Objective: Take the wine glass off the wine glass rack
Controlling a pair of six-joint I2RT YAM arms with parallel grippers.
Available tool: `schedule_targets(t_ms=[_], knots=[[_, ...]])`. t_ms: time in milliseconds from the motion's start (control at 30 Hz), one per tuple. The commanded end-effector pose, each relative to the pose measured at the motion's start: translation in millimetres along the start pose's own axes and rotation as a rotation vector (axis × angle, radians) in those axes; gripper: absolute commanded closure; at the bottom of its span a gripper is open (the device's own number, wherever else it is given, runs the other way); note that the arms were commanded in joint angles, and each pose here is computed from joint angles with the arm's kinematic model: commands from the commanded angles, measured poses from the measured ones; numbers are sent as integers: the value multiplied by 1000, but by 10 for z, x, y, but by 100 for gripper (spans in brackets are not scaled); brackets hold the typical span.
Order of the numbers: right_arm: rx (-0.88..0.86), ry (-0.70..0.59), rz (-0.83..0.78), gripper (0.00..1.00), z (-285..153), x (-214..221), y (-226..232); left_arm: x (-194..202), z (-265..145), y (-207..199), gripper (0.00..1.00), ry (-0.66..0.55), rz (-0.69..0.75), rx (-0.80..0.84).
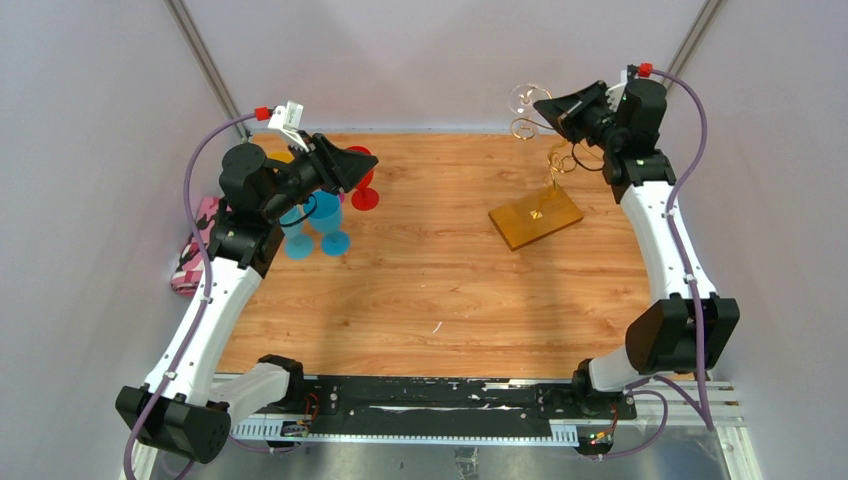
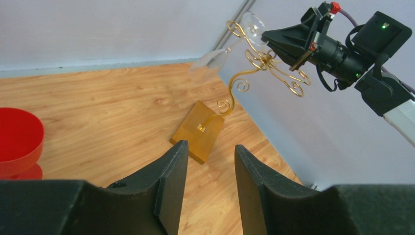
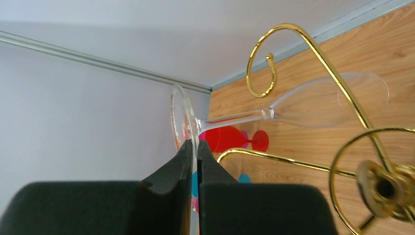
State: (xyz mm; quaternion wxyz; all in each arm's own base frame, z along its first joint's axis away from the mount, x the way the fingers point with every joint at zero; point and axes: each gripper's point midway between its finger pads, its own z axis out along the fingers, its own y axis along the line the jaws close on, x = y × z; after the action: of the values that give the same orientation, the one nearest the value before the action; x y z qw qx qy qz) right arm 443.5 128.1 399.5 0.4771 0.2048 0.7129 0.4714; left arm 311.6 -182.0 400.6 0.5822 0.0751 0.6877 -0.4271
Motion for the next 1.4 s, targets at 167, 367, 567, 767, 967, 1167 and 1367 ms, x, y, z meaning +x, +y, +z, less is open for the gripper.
schedule_targets(t_ms=[167, 367, 567, 767, 967, 1167, 1367], knots=[[-202, 53, -15, 100, 309, -27, 610, 26, 60, 163, 56, -23, 8, -47], [-386, 97, -11, 100, 177, -8, 1044, -22, 267, 218, 52, -95, -30, 9], [-546, 99, -60, 100, -372, 68, 1496, -193, 543, -30, 41, -140, -115, 234], [-674, 87, -140, 100, -1076, 186, 1963, -511, 438, -519, 32, -293, -292, 729], [-777, 79, -203, 100, -1749, 352, 2326, -453, 642, -443, 31, -245, -391, 822], [-829, 63, -217, 100, -2115, 467, 2446, -600, 572, -520, 29, -298, -398, 835], [-884, 80, -157, 100, -2207, 615, 2510, -654, 527, -675, 27, -318, -396, 868]])
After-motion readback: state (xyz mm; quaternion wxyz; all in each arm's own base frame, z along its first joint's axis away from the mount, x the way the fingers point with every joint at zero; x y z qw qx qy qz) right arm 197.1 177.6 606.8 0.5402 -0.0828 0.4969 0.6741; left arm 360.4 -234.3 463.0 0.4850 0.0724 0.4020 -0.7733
